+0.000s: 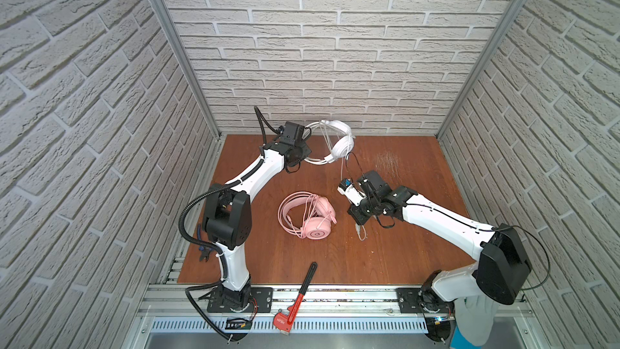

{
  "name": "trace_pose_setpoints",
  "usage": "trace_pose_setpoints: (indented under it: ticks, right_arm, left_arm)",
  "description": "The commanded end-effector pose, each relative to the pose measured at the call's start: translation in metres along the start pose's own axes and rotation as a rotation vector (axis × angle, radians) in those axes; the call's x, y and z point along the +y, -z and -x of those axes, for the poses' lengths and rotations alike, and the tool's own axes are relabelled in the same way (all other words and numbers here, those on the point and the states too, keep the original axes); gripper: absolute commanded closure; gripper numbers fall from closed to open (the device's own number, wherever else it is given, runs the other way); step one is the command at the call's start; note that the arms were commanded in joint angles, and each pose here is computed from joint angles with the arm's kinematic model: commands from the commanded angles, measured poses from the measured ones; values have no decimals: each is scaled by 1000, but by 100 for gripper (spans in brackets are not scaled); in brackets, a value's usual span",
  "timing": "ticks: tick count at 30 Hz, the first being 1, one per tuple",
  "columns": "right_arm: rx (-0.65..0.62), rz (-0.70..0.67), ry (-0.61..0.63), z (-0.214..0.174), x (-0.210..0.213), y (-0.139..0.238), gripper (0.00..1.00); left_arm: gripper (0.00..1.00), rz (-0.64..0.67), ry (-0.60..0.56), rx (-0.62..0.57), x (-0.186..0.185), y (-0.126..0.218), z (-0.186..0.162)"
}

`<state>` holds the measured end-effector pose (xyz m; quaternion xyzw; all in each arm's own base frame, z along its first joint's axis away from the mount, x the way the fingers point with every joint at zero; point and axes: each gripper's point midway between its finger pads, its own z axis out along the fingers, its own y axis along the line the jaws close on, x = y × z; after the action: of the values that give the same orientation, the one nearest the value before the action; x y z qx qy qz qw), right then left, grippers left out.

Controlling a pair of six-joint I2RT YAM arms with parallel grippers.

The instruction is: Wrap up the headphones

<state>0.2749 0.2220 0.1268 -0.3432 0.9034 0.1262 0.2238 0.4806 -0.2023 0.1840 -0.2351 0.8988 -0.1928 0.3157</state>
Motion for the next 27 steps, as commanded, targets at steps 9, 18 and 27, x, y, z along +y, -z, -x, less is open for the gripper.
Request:
trace_pose_setpoints:
  ticks: [9, 18, 27]
  right_arm:
    - [-57, -28, 179, 46, 1, 48, 94]
    - [-107, -56, 269, 80, -1, 75, 94]
    - [-176, -13, 380, 113, 11, 97, 94]
  left_arm:
    - [100, 288, -279, -2, 27, -7, -12]
    - [100, 334, -415, 66, 29, -18, -29]
    - [100, 228, -433, 126, 9, -25, -43]
